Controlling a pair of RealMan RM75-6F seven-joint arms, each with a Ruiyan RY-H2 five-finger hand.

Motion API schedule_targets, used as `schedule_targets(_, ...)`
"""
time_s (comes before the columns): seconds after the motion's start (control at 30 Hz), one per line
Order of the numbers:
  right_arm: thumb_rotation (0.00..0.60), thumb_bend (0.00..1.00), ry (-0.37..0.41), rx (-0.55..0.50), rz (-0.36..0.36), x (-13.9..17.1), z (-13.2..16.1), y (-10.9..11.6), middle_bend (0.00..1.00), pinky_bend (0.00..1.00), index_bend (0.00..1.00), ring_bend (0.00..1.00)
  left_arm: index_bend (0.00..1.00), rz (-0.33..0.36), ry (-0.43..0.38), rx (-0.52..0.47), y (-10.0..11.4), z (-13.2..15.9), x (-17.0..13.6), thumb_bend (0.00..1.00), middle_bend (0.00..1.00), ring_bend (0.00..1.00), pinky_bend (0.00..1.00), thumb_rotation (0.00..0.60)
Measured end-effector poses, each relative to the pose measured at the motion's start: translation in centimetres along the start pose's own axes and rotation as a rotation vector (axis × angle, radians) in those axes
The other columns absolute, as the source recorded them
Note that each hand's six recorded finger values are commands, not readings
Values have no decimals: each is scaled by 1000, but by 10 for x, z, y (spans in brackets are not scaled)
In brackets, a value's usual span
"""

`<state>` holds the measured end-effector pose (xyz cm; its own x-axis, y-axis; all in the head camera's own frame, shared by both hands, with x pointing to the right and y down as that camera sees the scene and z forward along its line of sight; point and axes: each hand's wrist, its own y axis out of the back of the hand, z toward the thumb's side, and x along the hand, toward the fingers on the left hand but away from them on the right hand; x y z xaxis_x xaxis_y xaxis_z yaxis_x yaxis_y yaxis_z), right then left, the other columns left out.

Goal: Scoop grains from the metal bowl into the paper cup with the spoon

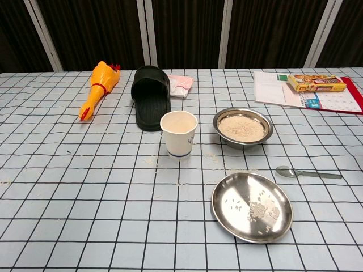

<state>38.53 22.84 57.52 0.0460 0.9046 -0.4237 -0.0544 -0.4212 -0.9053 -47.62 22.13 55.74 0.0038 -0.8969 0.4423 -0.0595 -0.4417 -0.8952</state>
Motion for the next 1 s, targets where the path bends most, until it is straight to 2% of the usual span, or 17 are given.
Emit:
schedule_targets(0.13,600,256,1,5,-3,0,1,0,0,231,0,0,0,0,3,-5,0,0,0,0,0,0,0,600)
schedule_targets(0.23,600,255,5,9,-20,0,3,3,0,324,0,31,0,4,-2,-2,1,0,-1,0,0,0,0,600)
schedule_targets(0.3,600,255,11,-4,-42,0,6,6,0,433,0,117,0,5,-2,3,1,0,-2,0,0,0,0,600)
schedule_targets(0.43,600,255,20,-29,-79,-3,12,10,1,577,0,300,0,7,1,-4,2,1,-3,0,0,0,0,600)
schedule_targets(0.5,600,256,20,-51,-85,-6,16,9,42,675,0,431,0,3,1,-1,1,1,-3,0,0,0,0,600)
schedule_targets(0.53,600,256,18,-66,-83,-8,18,8,75,711,0,480,0,1,0,-2,1,2,-3,0,0,0,0,600)
schedule_targets(0.57,600,256,15,-89,-75,-11,21,6,153,769,0,564,0,2,-2,-2,1,3,-3,0,0,0,0,600)
schedule_targets(0.6,600,255,11,-108,-66,-12,23,4,260,834,0,648,0,3,-3,-1,2,3,-4,0,0,0,0,600)
schedule_targets(0.63,600,255,7,-128,-54,-14,25,2,322,867,0,692,0,5,-3,2,2,2,-4,0,0,0,0,600)
schedule_targets(0.7,600,255,-1,-173,-18,-19,32,-5,567,974,0,842,0,4,0,1,2,1,-5,0,0,0,0,600)
schedule_targets(0.77,600,256,-2,-205,22,-23,39,-12,712,1000,39,922,0,5,4,-10,2,0,-3,0,0,0,0,600)
schedule_targets(0.87,600,282,14,-195,67,-29,49,-21,827,1000,224,984,0,-3,3,-5,1,0,-3,0,0,0,0,600)
schedule_targets(1.0,600,361,36,-126,111,-35,62,-35,857,1000,367,1000,0,8,-3,8,3,1,-3,0,0,0,0,600)
